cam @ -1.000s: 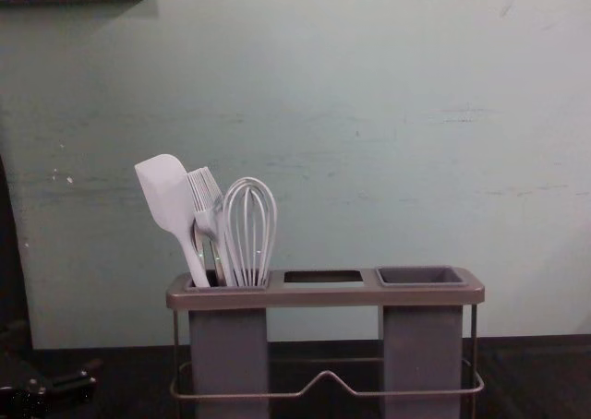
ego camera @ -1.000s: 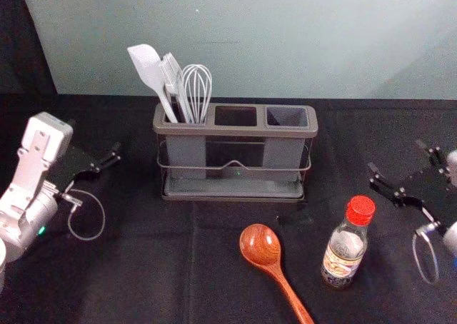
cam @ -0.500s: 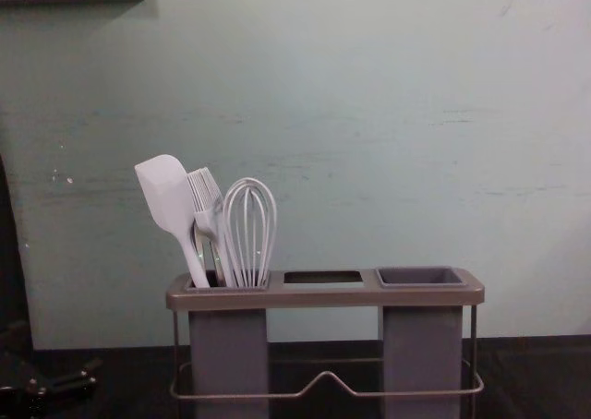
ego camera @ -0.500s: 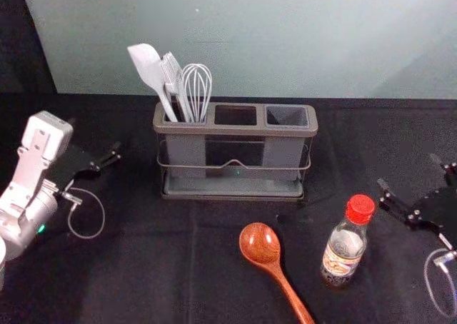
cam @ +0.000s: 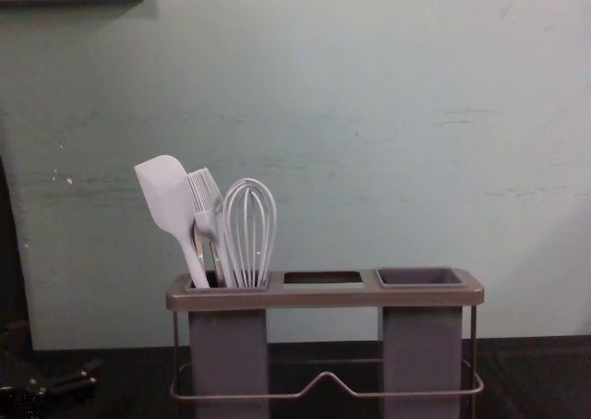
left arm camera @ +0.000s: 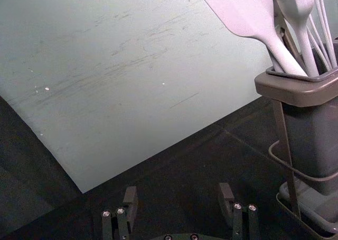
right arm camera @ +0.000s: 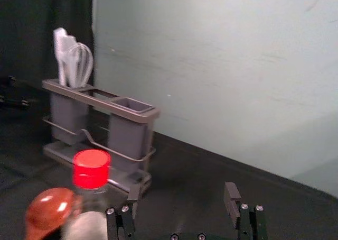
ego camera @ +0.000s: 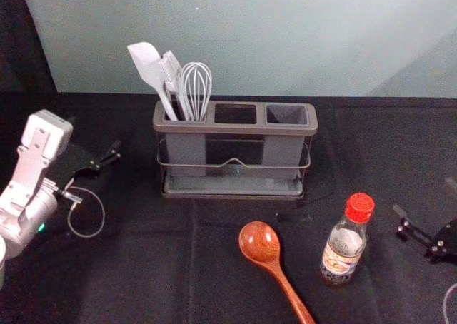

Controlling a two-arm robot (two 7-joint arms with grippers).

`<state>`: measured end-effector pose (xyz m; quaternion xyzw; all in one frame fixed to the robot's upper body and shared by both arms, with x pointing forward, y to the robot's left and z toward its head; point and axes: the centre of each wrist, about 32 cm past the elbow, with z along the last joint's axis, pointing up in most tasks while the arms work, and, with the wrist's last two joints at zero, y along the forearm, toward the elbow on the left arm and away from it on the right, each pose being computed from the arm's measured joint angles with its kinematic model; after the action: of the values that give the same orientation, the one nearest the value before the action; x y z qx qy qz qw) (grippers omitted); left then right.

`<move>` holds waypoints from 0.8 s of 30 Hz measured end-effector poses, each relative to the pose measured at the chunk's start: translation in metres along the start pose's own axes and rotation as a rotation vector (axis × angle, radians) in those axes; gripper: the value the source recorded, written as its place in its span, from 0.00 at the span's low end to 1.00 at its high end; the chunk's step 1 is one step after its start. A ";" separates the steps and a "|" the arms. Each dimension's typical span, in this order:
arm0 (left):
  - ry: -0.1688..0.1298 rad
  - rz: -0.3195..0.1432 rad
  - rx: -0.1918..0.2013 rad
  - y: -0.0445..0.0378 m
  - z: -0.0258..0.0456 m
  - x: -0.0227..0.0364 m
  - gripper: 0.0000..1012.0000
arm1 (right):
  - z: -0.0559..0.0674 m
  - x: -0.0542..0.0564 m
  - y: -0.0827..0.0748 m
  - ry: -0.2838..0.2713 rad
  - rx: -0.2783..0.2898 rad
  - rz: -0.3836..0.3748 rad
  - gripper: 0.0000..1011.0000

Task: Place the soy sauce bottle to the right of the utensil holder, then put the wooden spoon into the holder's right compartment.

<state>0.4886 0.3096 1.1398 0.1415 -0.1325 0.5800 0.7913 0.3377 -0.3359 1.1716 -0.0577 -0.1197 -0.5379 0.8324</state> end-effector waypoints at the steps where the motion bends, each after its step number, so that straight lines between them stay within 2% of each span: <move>1: 0.000 0.000 0.000 0.0000 0.0000 0.0000 0.99 | 0.000 -0.001 -0.002 0.010 0.002 0.008 0.99; 6: 0.000 0.000 0.000 0.0000 0.0000 0.0000 0.99 | 0.000 -0.004 -0.013 0.074 0.017 0.089 0.99; 12: 0.000 0.000 0.000 0.0000 0.0000 0.0000 0.99 | 0.000 -0.008 -0.015 0.098 0.019 0.162 0.99; 18: 0.000 0.000 0.000 0.0000 0.0000 0.0000 0.99 | -0.002 -0.014 -0.007 0.117 0.023 0.191 0.99; 24: 0.000 0.000 0.000 0.0000 0.0000 0.0000 0.99 | -0.002 -0.015 0.011 0.141 0.027 0.211 0.99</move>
<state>0.4886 0.3097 1.1398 0.1415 -0.1325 0.5799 0.7913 0.3420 -0.3187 1.1661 -0.0207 -0.0615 -0.4486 0.8914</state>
